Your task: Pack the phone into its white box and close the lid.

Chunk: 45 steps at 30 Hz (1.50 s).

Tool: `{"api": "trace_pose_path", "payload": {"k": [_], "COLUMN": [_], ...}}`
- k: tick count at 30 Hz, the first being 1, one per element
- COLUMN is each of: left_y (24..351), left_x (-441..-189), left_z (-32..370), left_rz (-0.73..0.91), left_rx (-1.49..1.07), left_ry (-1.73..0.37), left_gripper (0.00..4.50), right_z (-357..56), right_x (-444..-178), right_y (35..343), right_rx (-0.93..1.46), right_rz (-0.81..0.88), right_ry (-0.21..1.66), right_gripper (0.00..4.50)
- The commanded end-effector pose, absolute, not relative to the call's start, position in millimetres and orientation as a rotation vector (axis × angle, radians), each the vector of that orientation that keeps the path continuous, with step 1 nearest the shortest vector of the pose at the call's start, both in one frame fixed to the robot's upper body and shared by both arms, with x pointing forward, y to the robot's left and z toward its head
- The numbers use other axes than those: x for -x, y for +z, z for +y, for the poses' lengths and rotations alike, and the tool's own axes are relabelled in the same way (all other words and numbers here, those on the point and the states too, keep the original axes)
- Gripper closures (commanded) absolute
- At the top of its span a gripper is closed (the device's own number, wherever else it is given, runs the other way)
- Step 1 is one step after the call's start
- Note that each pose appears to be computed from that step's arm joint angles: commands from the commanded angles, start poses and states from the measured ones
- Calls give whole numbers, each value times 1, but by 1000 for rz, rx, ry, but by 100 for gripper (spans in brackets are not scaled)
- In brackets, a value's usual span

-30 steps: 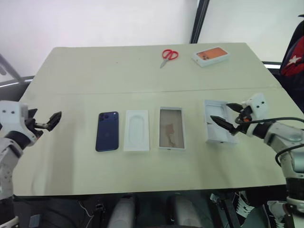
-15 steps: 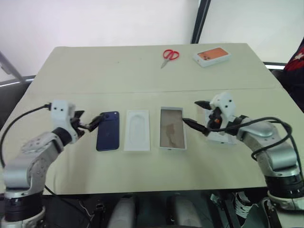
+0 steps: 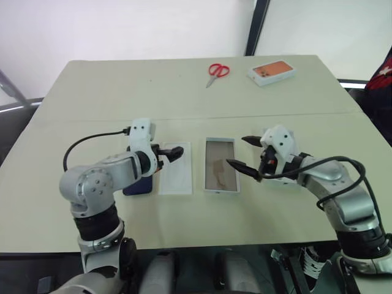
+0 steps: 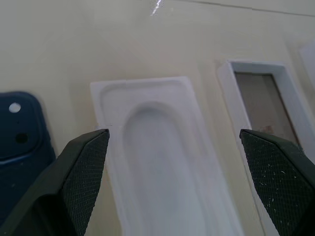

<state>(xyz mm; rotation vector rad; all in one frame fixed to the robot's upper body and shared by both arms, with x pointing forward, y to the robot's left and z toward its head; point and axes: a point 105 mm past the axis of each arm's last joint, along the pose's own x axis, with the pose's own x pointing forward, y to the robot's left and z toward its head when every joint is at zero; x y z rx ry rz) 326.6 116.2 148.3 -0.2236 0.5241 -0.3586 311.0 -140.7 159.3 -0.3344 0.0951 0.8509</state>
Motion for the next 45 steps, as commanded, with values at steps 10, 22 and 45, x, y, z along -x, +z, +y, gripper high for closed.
{"api": "trace_pose_path", "payload": {"k": [10, 22, 45], "left_y": [139, 125, 128], "left_x": [-328, -322, -311], "left_z": [112, 109, 129], "left_rz": [598, 710, 814], "left_rx": [215, 231, 383], "left_ry": [-378, -358, -174], "left_gripper": [4, 4, 439], "right_z": [-141, -129, -120], "right_x": [-304, -294, -298], "right_y": [178, 183, 184], "right_rx": [376, 370, 363], "right_rz": [44, 30, 16], "right_ry": [863, 964, 991], "right_gripper": [0, 0, 0]}}
